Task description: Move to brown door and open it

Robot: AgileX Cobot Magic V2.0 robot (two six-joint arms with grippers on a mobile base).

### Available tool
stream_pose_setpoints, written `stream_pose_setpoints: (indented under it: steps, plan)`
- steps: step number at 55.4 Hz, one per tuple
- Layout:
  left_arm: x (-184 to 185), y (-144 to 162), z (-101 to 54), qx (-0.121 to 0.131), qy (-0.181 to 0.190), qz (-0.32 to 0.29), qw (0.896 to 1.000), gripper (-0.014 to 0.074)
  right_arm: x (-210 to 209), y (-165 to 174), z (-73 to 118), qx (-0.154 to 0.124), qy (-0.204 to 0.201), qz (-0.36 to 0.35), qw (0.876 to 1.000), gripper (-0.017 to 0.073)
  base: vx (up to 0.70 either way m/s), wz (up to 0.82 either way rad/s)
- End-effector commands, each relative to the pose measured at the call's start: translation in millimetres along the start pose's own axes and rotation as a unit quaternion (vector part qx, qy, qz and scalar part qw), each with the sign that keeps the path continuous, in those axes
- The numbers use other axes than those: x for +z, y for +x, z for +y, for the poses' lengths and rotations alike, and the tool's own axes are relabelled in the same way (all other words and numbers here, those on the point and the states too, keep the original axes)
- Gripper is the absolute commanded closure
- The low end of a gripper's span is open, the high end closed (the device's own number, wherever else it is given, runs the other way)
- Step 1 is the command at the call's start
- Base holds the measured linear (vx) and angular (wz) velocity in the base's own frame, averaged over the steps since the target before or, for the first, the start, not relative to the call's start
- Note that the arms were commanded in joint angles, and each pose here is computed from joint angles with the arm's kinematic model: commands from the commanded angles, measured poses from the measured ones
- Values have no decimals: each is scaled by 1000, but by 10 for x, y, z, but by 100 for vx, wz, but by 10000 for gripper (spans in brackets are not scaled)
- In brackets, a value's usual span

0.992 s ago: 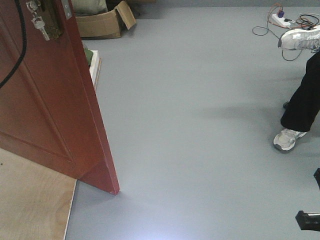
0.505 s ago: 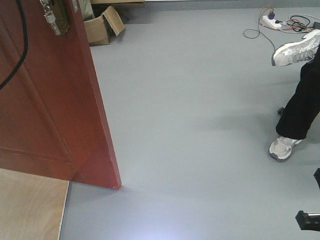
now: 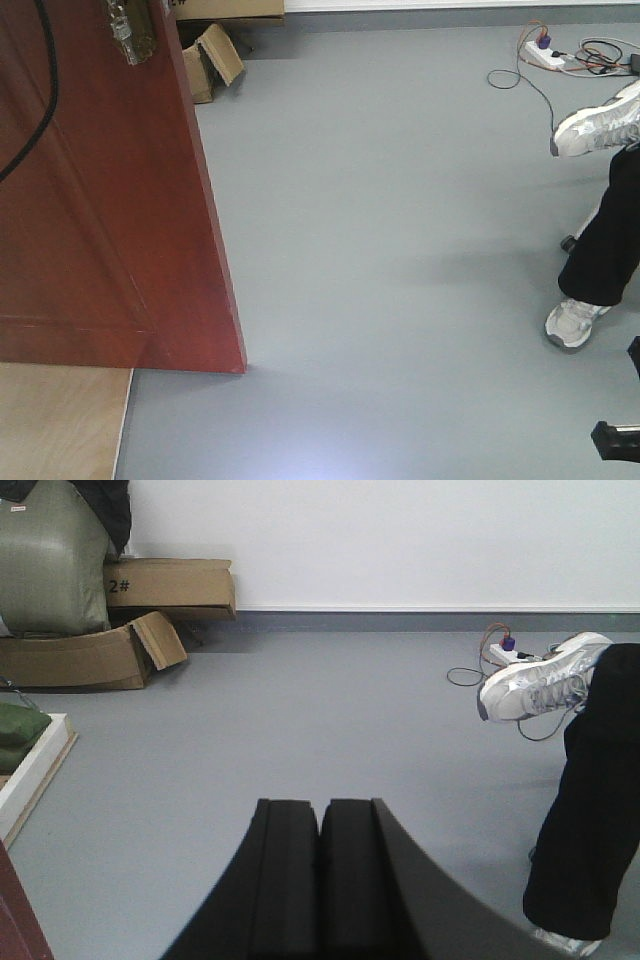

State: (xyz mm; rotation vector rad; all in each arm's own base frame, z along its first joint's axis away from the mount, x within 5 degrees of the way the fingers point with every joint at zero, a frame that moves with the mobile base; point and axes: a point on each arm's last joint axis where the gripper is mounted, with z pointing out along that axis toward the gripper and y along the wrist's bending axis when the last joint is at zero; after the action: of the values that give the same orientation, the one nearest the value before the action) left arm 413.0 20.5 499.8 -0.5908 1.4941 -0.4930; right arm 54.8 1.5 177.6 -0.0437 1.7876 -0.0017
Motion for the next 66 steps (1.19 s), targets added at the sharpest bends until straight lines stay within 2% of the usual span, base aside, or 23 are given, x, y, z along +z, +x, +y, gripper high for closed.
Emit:
stream_pose_setpoints:
  steps: [1,19,66]
  plan:
    - [-212,-244,-228,-3,53,-57,997,597,-8,-67,-5,-6,4,-45,999,559,19,1]
    - [-77,-144,-148,-3,43,-45,998,597,-8,-67,-5,-6,4,-45,999,559,14,1]
    - [364,255,180,0,-3,9,1000,597,-8,-67,-5,-6,4,-45,999,559,2,1]
